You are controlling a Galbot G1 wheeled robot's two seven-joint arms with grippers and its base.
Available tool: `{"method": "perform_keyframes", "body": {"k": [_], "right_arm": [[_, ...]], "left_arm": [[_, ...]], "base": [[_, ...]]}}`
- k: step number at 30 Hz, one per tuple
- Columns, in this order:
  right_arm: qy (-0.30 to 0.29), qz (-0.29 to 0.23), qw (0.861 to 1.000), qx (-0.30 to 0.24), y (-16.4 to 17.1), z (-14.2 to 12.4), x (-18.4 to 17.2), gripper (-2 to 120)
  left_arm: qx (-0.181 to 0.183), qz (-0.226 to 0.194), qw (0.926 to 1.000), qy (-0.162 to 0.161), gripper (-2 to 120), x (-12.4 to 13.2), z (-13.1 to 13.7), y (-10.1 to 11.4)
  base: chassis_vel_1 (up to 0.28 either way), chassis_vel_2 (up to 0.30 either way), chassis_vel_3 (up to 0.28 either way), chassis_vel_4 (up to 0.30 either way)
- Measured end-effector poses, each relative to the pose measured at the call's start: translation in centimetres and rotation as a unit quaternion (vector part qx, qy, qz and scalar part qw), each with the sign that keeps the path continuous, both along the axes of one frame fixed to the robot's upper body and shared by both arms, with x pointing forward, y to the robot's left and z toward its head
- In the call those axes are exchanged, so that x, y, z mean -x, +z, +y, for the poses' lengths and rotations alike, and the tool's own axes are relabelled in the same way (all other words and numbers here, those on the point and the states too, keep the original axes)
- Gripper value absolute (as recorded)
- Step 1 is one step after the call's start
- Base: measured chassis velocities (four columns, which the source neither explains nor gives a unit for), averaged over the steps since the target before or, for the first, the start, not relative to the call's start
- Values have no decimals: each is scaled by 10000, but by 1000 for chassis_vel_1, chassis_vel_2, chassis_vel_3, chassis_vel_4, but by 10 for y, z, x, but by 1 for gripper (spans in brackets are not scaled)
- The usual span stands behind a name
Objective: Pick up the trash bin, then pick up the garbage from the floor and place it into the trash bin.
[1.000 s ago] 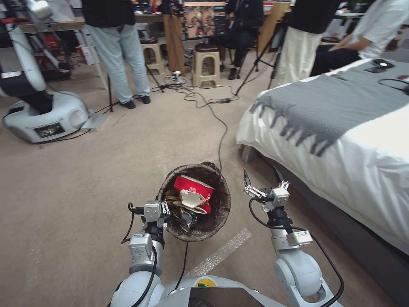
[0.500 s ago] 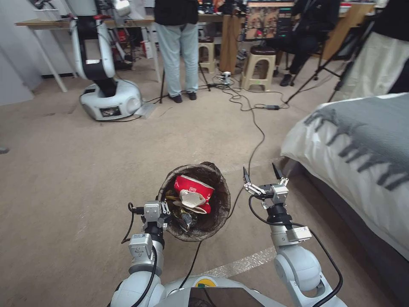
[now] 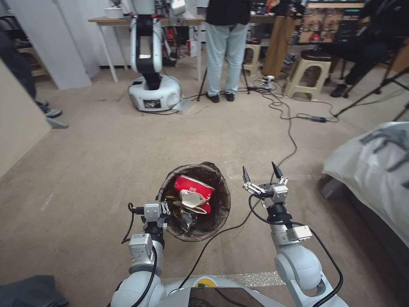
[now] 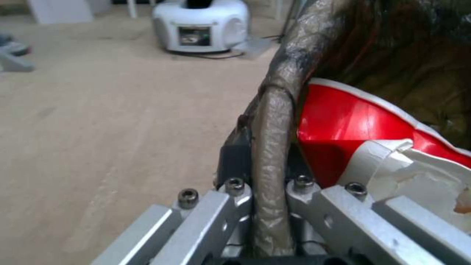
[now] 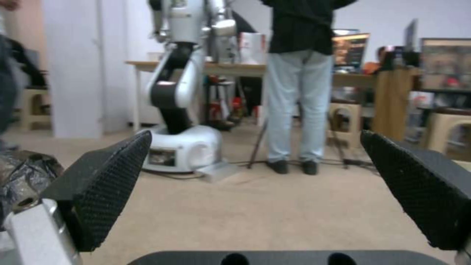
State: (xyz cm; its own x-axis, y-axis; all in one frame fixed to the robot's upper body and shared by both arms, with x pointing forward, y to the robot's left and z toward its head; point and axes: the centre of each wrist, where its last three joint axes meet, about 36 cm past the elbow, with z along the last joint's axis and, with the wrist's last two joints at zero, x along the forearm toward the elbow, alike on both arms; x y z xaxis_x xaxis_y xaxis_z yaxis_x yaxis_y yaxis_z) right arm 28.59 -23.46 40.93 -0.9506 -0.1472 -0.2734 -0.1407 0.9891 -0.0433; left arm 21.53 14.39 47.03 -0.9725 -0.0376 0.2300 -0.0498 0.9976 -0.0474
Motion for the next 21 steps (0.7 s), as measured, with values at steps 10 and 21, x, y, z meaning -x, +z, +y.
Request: {"method": "perform_keyframes", "body": {"k": [10,21], "right_arm": [[9,5,10000,-1,0,1,0,100],[33,-24,10000,5,2,1,1,100]], "left_arm": [[0,0,10000,0,0,0,0,0],[1,0,10000,-2,0,0,0,0]], "base": [[112,118,121,127],[48,46,31,35]]}}
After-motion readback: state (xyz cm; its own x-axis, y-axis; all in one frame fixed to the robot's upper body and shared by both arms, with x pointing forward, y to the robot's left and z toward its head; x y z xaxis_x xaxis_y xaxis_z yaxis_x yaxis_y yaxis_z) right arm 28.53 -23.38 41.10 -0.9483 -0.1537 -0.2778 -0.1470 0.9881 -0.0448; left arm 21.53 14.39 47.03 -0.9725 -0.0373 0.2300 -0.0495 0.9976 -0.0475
